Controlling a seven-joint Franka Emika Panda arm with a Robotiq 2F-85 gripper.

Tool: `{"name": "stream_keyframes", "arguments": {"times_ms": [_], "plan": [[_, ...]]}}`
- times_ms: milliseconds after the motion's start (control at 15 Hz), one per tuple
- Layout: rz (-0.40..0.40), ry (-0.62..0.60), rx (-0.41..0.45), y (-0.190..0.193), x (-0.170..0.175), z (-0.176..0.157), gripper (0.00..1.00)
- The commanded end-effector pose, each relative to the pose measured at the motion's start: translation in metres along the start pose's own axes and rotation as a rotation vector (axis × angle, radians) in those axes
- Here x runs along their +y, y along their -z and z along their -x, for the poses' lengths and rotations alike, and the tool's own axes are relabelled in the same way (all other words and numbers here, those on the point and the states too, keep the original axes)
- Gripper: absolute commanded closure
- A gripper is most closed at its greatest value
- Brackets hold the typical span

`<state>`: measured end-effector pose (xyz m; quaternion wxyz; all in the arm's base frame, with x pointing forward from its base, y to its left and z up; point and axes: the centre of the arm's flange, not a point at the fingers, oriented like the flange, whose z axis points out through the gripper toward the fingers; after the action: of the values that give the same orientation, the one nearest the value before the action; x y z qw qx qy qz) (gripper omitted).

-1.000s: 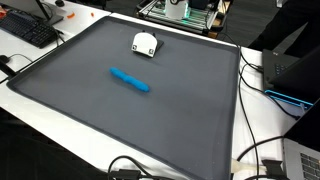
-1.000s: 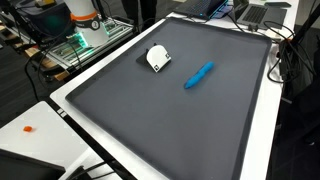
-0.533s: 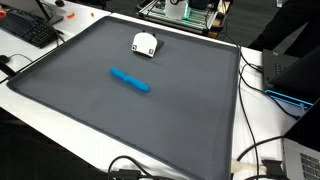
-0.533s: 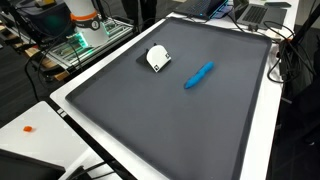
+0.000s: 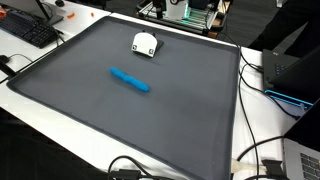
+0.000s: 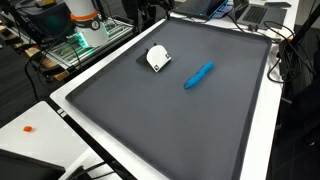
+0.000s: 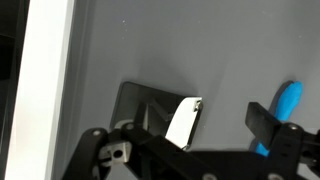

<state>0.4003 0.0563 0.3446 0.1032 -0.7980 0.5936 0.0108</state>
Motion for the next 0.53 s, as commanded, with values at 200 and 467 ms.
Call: {"name": "stream_keyframes", "arguments": {"times_ms": [200,467], "plan": [[-0.002,-0.052,0.052,-0.045,-0.001,-0.024,0.00],[0.009,-0.020,0.094,-0.063,-0.003,-0.031,0.00]]}}
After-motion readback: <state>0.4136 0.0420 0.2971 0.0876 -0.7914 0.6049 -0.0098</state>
